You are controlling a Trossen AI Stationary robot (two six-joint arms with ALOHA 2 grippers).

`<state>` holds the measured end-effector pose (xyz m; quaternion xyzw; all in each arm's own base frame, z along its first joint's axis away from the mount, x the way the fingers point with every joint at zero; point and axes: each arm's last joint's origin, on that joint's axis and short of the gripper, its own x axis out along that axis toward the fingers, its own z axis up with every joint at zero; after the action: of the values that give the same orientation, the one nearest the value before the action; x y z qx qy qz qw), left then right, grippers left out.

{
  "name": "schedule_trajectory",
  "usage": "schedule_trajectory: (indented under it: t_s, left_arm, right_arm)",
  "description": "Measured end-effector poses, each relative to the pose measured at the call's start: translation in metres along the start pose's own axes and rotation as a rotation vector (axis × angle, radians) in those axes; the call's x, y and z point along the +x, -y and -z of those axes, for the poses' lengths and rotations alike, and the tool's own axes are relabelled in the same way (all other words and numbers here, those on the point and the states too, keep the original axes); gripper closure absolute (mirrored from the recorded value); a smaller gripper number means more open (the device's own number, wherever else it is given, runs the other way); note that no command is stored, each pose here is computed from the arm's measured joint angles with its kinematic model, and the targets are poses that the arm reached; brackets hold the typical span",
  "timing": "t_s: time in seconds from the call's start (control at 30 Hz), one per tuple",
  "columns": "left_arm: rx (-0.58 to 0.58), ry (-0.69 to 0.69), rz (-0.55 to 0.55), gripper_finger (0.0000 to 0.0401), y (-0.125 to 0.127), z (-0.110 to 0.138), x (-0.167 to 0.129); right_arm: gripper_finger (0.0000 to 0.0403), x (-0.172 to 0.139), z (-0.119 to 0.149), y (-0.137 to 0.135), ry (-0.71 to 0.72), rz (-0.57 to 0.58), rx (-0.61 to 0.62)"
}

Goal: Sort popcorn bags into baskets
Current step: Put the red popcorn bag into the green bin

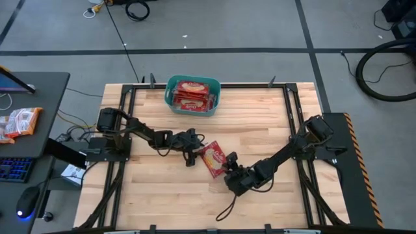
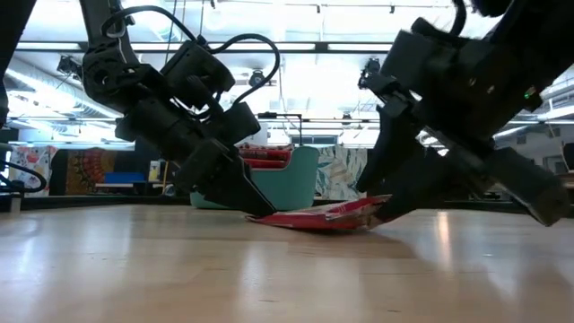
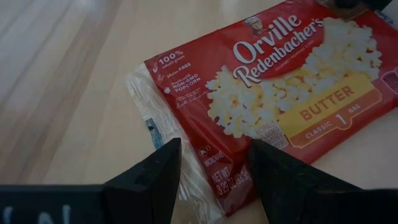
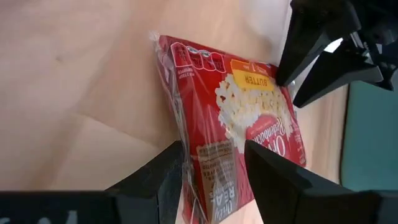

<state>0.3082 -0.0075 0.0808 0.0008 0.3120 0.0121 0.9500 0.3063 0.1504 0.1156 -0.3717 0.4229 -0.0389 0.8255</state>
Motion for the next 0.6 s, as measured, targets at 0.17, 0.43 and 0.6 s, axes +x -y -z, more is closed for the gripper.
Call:
schedule_trajectory:
  t_s: [0.17,0.43,0.6]
  left_arm:
    - [0.000,0.001,-0.003,0.0207,0.000,0.000,0.000]
    - [0.000,0.007,0.006,0.0207,0.000,0.000,0.000]
    - [-0.001,0.010,0.005,0.0207,0.000,-0.001,0.000]
  right_arm:
    - [0.0227,0.005,-0.002,0.006,0.011,0.023,-0.001]
    - [0.0241,0.015,0.002,-0.003,-0.008,-0.029,-0.024]
    - [0.0263,0.019,0.001,-0.001,-0.003,0.034,-0.017]
